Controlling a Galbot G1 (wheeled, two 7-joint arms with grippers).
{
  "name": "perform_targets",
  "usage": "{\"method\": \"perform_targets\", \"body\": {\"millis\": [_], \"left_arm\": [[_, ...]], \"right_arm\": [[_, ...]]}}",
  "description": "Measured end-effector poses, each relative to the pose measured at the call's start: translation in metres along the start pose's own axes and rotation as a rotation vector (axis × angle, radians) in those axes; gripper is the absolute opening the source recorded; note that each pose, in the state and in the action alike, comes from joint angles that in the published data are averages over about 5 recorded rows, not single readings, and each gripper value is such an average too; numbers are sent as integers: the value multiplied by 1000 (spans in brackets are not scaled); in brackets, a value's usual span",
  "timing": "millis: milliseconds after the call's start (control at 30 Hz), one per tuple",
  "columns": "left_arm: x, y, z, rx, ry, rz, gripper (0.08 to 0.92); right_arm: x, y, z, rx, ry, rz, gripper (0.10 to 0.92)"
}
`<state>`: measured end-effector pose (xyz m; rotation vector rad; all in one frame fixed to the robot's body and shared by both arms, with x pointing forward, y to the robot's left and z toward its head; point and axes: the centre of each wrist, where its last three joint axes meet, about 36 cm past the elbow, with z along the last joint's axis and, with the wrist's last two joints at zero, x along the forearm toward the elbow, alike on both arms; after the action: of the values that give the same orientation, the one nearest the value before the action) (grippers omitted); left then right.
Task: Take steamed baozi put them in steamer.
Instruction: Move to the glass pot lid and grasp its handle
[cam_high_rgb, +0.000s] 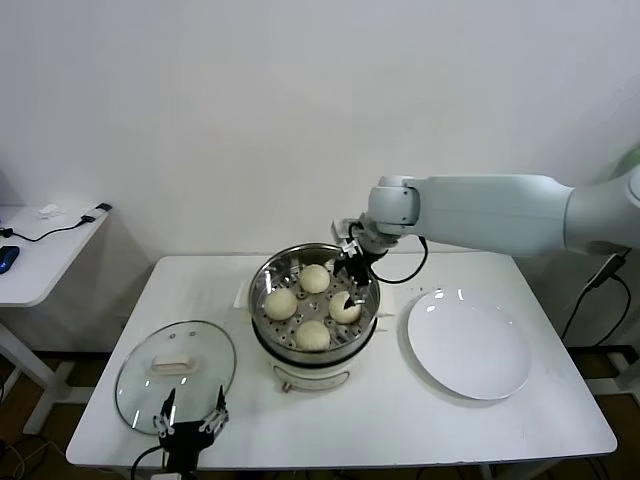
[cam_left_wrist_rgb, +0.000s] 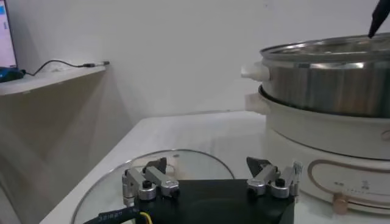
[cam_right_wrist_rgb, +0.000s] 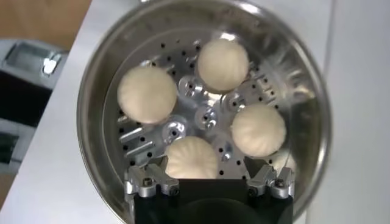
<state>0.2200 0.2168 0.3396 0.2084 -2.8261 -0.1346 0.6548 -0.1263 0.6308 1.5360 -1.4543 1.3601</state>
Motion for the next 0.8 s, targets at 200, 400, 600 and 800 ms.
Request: {"method": "perform_targets", "body": {"millis": [200, 400, 600, 800], "left_arm": [[-1, 3, -5, -3, -7, 4, 823], [-6, 6, -8, 1, -19, 14, 823], [-11, 12, -9, -3, -43, 4, 823], [-16, 23, -13, -28, -87, -2, 823]], "right_arm": [[24, -1, 21, -107, -153, 159, 823], [42, 8, 63, -253, -309, 418, 823], [43, 39, 116, -450, -443, 708, 823], [25, 90, 165, -635, -527, 928, 823]]}}
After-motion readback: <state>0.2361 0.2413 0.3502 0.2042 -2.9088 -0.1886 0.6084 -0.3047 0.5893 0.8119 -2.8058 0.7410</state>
